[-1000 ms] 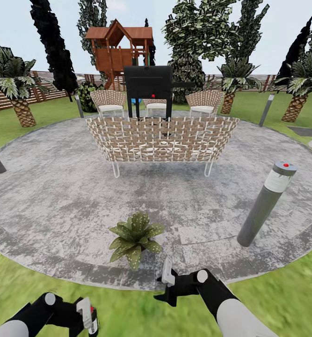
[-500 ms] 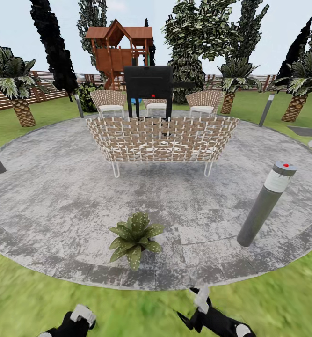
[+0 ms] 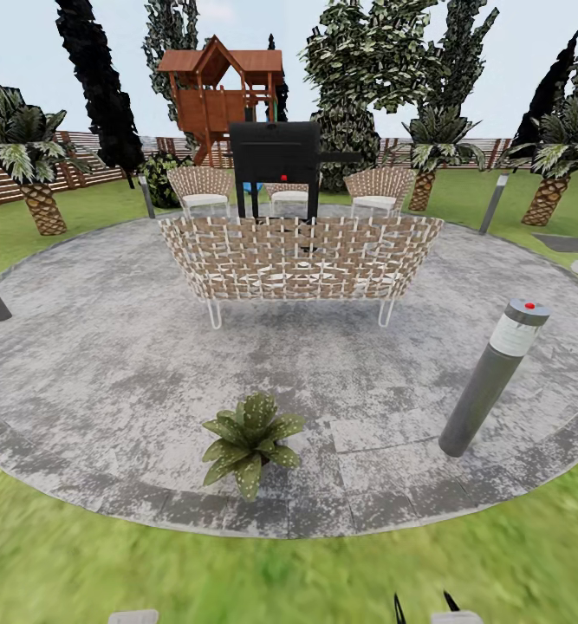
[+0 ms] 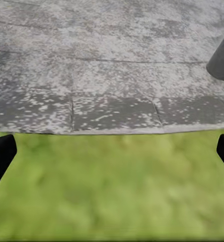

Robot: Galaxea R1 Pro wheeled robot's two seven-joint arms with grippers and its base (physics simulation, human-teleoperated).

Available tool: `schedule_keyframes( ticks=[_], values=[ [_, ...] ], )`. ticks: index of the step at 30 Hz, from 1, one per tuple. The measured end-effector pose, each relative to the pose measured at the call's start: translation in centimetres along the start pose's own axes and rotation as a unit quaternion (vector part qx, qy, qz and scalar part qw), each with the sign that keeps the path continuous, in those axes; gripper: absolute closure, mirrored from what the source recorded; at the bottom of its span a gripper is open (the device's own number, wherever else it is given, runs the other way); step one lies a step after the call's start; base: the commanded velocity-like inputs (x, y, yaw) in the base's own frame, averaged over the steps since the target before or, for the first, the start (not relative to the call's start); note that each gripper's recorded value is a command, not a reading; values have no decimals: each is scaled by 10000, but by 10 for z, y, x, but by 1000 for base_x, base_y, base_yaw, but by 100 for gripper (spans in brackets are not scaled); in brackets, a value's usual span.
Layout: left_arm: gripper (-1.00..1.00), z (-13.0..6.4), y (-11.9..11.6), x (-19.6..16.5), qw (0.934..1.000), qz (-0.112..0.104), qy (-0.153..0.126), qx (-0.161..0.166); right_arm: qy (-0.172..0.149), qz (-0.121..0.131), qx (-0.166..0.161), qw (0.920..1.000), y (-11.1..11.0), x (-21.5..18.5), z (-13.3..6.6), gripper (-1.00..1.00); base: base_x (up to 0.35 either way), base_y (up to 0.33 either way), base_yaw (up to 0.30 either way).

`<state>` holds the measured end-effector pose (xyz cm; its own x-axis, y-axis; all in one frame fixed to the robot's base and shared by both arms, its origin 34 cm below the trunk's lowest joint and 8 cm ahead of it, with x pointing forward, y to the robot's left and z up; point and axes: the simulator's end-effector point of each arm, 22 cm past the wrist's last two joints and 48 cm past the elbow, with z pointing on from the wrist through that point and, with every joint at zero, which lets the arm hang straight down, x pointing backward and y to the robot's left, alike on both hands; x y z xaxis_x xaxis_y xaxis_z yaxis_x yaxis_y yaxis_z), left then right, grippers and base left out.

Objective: Pick up the pesticide atomizer in the garden and spray insectifuge to fully cover both potted plants in the garden.

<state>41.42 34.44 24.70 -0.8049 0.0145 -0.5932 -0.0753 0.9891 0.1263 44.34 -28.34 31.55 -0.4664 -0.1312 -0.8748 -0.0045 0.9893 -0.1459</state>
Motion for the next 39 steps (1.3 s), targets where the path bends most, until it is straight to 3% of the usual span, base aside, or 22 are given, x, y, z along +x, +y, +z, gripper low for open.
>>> schedule_keyframes(
  ticks=[8, 18, 39],
  values=[
    [100, 0, 0, 1, 10000, -6, 9, -1, 400, 71, -93, 9991, 10, 30, -17, -100, 0, 0, 0],
    [100, 0, -1, 2, 10000, -5, 38, 0, 442, 80, -102, 9989, 12, 32, -19, -100, 0, 0, 0],
    [100, -11, -4, 38, 9991, 46, 420, 66, 444, 69, -105, 9989, 11, 33, -19, -100, 0, 0, 0]
  ],
)
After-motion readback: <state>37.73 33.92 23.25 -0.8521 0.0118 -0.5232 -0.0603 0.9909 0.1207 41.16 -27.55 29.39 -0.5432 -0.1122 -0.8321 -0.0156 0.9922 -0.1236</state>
